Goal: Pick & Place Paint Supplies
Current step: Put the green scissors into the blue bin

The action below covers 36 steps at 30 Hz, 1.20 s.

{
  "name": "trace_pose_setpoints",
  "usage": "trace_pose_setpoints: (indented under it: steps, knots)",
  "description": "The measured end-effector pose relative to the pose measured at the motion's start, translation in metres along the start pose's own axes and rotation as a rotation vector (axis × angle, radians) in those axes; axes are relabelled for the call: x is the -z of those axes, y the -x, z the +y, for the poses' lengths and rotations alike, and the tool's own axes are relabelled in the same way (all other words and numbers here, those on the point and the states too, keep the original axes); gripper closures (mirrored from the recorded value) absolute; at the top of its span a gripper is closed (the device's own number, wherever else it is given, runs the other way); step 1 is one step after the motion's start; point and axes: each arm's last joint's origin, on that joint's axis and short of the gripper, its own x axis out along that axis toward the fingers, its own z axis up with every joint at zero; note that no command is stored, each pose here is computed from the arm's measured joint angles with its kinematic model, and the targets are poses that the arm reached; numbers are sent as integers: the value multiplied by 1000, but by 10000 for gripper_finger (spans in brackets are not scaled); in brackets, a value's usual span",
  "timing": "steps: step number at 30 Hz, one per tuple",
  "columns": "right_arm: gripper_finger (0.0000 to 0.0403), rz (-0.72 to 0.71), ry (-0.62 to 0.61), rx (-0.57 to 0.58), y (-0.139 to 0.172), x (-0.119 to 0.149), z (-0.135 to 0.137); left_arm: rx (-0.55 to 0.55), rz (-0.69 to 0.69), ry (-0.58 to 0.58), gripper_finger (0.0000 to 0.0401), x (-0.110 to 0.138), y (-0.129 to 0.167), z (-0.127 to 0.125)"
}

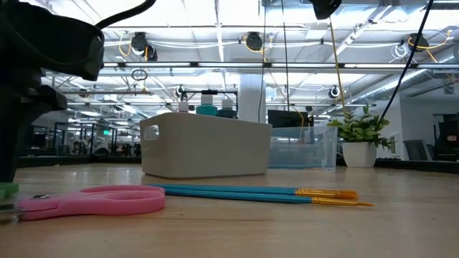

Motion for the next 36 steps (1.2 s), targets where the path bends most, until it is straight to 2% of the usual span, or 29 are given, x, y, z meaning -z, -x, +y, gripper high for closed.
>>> trace_pose_setpoints:
  steps: [6, 19, 30, 36]
  knots:
    - [124, 0, 0, 0, 0, 0, 0, -36, 39, 40, 389, -2, 0, 7]
    - [124, 8, 3, 0, 0, 1, 0, -31, 35, -1, 396, -1, 7, 10]
    - [124, 8, 2, 0, 0, 1, 0, 95, -280, -117, 396, 0, 76, 7]
    - [124, 8, 3, 0, 0, 1, 0, 111, -363, -155, 397, 7, 92, 14]
